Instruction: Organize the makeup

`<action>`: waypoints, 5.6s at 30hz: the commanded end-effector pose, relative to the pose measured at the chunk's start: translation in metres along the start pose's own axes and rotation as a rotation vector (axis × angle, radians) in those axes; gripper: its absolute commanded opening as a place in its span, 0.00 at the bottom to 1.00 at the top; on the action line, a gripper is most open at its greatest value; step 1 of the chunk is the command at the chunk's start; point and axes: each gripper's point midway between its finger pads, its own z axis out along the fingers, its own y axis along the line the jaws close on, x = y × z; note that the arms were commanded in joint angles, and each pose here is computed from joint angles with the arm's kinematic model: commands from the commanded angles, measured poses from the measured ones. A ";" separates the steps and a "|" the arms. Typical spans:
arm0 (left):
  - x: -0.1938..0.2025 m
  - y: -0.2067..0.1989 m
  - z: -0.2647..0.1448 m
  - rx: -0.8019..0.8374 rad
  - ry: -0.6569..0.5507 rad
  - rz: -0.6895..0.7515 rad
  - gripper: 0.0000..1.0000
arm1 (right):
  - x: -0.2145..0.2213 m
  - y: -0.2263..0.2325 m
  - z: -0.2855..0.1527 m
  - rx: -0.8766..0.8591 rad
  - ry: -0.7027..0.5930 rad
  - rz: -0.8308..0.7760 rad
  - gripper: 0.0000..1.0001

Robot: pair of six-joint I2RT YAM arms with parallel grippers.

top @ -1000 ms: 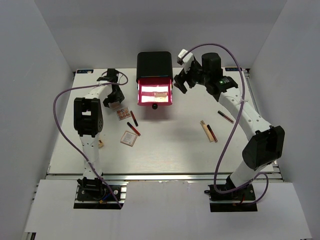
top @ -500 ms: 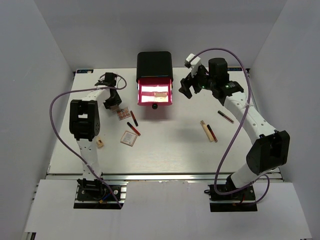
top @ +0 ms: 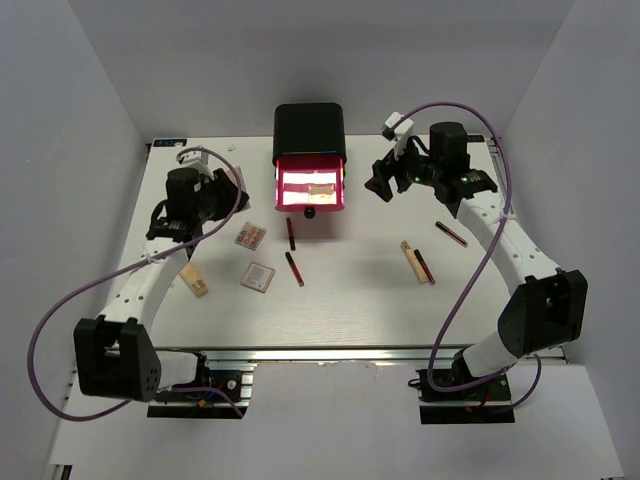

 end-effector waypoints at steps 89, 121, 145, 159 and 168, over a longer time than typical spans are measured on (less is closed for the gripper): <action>0.087 0.058 0.088 -0.719 0.453 -0.674 0.98 | 0.092 0.026 -0.002 -0.009 0.151 0.087 0.89; 0.093 0.064 0.073 -0.694 0.432 -0.592 0.05 | 0.089 0.024 -0.004 -0.006 0.153 0.090 0.89; -0.002 -0.193 0.088 0.147 0.244 0.142 0.12 | 0.087 0.031 -0.007 -0.037 0.140 0.093 0.88; 0.016 -0.176 0.097 -0.020 0.275 0.342 0.69 | 0.086 0.034 -0.008 -0.048 0.133 0.096 0.89; 0.008 -0.187 0.079 0.040 0.232 0.339 0.98 | 0.086 0.034 -0.007 -0.054 0.136 0.098 0.89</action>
